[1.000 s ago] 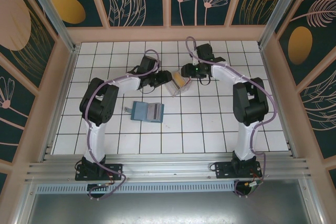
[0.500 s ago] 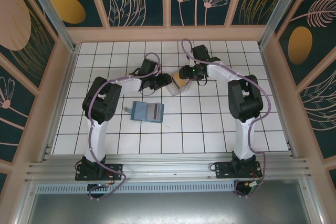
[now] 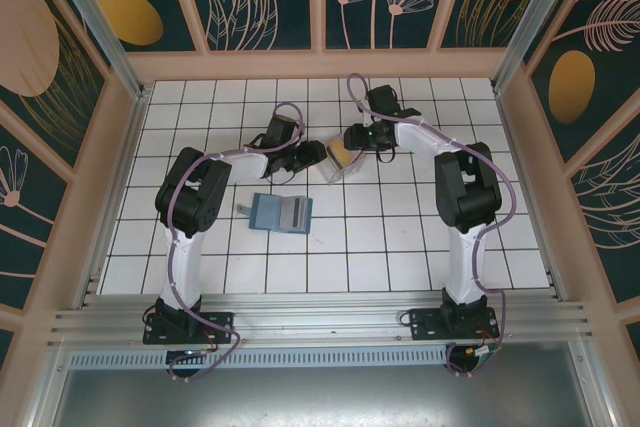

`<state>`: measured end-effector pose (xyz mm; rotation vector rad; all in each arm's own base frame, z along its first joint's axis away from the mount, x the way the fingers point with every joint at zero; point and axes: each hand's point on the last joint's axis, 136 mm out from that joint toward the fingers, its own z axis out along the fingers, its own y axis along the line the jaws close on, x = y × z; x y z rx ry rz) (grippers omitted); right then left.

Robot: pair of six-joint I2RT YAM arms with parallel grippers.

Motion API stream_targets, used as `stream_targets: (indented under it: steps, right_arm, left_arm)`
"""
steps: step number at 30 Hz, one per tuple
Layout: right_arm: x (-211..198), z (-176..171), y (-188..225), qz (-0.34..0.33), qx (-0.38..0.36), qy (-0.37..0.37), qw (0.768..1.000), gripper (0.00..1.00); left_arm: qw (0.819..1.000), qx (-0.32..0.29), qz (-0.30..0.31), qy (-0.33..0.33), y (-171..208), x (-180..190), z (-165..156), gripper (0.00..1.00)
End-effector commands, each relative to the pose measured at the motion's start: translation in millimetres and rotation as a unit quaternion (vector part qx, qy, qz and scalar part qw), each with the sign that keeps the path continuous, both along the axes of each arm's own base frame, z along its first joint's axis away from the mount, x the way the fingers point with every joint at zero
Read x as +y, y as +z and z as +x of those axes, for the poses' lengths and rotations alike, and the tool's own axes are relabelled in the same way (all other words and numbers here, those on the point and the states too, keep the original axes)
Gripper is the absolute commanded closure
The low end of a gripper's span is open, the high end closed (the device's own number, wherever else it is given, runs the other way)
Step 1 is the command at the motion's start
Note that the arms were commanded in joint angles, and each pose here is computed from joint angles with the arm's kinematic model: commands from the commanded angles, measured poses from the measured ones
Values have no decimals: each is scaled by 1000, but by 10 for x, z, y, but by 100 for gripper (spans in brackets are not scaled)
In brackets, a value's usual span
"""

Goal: Put the credit cards into the card holder

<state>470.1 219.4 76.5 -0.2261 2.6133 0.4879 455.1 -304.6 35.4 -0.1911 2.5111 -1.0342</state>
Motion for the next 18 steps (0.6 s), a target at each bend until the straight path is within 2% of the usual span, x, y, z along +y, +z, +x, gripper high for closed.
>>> stream_targets:
  steps: [1,12,18]
  right_arm:
    - [-66,49,311,0,-32,-8,999,44]
    - [-39,41,393,9,-38,-2,999,44]
    - [68,-36,189,4,-13,16,1000,44]
  left_arm:
    - [999,32,8,-2,-204,24,-143,47]
    - [999,34,9,1,-213,57,-189,47]
    - [1000,30,6,0,-167,36,-154,47]
